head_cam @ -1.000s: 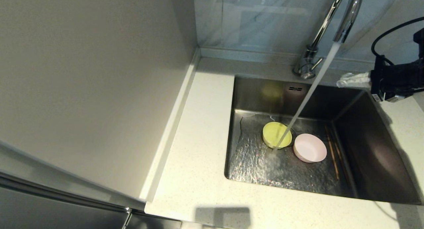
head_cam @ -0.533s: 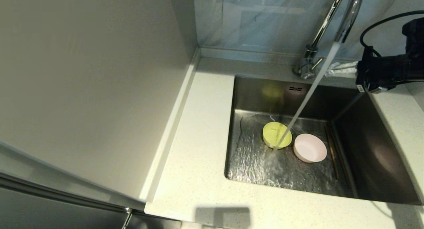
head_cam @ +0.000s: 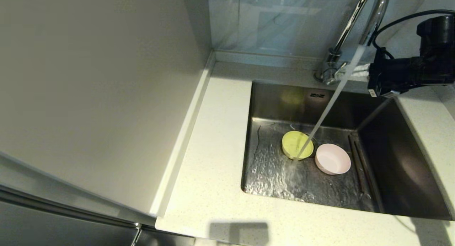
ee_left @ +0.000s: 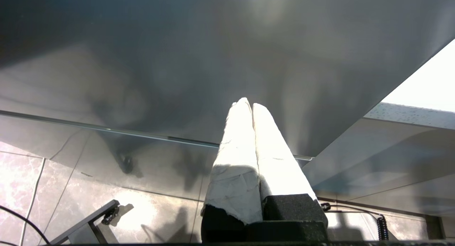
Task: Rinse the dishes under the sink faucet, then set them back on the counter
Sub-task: Turn off the faucet
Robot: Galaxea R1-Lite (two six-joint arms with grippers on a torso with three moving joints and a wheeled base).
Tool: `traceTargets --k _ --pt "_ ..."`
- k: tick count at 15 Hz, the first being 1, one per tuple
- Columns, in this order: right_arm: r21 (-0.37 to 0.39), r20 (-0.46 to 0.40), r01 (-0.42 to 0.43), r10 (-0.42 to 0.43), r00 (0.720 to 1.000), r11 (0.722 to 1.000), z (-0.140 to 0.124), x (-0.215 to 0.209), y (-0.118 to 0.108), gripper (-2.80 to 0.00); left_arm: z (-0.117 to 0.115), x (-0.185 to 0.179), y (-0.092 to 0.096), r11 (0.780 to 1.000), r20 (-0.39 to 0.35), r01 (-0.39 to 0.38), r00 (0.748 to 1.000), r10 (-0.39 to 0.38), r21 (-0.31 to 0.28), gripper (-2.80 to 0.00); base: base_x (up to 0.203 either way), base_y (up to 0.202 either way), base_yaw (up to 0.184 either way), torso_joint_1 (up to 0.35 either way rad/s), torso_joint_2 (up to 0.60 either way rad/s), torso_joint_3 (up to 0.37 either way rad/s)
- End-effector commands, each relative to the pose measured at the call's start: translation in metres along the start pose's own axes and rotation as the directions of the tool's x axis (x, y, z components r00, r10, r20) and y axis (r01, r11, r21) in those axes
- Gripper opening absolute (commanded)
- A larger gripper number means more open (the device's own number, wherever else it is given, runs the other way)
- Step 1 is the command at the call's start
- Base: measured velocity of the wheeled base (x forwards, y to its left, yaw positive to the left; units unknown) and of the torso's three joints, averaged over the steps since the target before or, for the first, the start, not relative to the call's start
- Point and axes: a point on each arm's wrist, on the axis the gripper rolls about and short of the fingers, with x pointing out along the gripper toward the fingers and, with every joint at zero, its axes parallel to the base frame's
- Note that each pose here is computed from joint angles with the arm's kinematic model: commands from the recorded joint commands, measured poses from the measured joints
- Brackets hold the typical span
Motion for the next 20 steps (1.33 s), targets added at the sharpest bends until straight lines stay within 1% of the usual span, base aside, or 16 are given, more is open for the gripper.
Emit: traceTargets --k 1,3,8,9,12,14,16,20 --pt "0.010 -0.025 -0.016 0.017 1.000 1.000 -0.004 0.004 0.002 -2.80 0.000 0.000 0.000 1.000 0.004 0.000 1.000 0.000 -0.001 -2.80 0.000 0.000 0.000 0.000 0.00 0.000" --pt "0.010 -0.042 -0.044 0.044 0.998 0.999 -0.005 0.005 0.006 -2.80 0.000 0.000 0.000 1.000 0.004 0.000 1.000 0.000 -0.001 -2.80 0.000 0.000 0.000 0.000 0.00 0.000" --pt "0.003 -0.044 -0.052 0.052 0.998 0.999 -0.003 0.008 0.006 -2.80 0.000 0.000 0.000 1.000 0.004 0.000 1.000 0.000 -0.001 -2.80 0.000 0.000 0.000 0.000 0.00 0.000" --pt "-0.007 -0.045 -0.066 0.066 0.997 0.998 -0.004 0.008 0.008 -2.80 0.000 0.000 0.000 1.000 0.004 0.000 1.000 0.000 -0.001 -2.80 0.000 0.000 0.000 0.000 0.00 0.000" --pt "-0.072 -0.021 -0.170 0.169 0.985 0.983 -0.009 0.005 0.018 -2.80 0.000 0.000 0.000 1.000 0.004 0.000 1.000 0.000 -0.001 -2.80 0.000 0.000 0.000 0.000 0.00 0.000" --pt "-0.117 -0.011 -0.243 0.243 0.970 0.963 -0.013 0.003 0.024 -2.80 0.000 0.000 0.000 1.000 0.004 0.000 1.000 0.000 -0.001 -2.80 0.000 0.000 0.000 0.000 0.00 0.000" --pt "-0.137 -0.024 -0.266 0.265 0.964 0.954 -0.015 0.002 0.027 -2.80 0.000 0.000 0.000 1.000 0.004 0.000 1.000 0.000 -0.001 -2.80 0.000 0.000 0.000 0.000 0.00 0.000" --pt "-0.138 -0.020 -0.287 0.287 0.958 0.948 -0.016 -0.008 0.031 -2.80 0.000 0.000 0.000 1.000 0.004 0.000 1.000 0.000 -0.001 -2.80 0.000 0.000 0.000 0.000 0.00 0.000"
